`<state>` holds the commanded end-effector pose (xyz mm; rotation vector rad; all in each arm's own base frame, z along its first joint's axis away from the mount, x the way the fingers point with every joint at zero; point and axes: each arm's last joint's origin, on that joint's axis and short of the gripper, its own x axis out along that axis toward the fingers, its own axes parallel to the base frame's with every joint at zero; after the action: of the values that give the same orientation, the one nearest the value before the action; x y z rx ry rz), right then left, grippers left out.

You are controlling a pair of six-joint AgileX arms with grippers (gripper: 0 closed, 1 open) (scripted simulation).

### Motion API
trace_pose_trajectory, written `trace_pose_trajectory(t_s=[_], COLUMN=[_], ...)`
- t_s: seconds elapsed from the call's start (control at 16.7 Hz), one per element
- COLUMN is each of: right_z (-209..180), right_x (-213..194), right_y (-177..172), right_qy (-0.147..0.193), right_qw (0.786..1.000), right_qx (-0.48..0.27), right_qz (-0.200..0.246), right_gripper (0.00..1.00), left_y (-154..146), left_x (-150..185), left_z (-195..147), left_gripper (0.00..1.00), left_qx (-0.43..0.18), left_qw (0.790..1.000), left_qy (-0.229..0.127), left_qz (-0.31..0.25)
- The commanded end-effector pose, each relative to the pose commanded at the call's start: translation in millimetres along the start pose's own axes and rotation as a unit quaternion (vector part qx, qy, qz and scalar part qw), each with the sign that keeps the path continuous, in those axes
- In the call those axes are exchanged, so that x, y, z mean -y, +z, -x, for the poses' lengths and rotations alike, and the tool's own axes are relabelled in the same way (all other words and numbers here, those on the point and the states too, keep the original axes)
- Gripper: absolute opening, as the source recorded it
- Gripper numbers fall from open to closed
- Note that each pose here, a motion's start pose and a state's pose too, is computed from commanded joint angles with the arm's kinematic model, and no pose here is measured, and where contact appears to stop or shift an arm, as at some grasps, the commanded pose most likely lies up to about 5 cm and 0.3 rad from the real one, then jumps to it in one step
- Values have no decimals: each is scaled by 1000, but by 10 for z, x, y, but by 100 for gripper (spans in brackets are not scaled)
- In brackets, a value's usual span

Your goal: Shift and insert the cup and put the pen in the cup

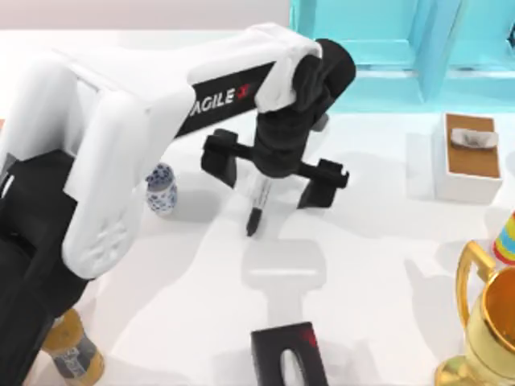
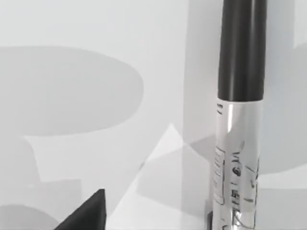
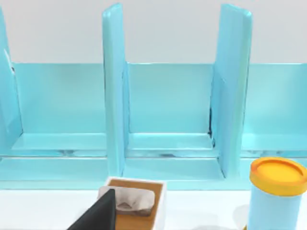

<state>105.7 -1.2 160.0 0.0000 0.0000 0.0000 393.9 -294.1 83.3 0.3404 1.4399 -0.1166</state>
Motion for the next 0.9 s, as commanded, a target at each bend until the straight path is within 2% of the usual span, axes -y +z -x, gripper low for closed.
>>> trace_pose_trajectory(t_s=[0.78,0.9], right_z=[0,0], right_x=[0,0], right_y=[0,0], right_qy=[0,0], right_qw=[1000,1000], right_qx=[0,0], right_qz=[0,0], right_gripper=[100,100], left_y=[0,0], left_x=[0,0], left_z=[0,0], left_gripper=[2,0], left_qx=[0,0], left_qw=[1000,1000], left_qy=[0,0], left_qz=[0,0])
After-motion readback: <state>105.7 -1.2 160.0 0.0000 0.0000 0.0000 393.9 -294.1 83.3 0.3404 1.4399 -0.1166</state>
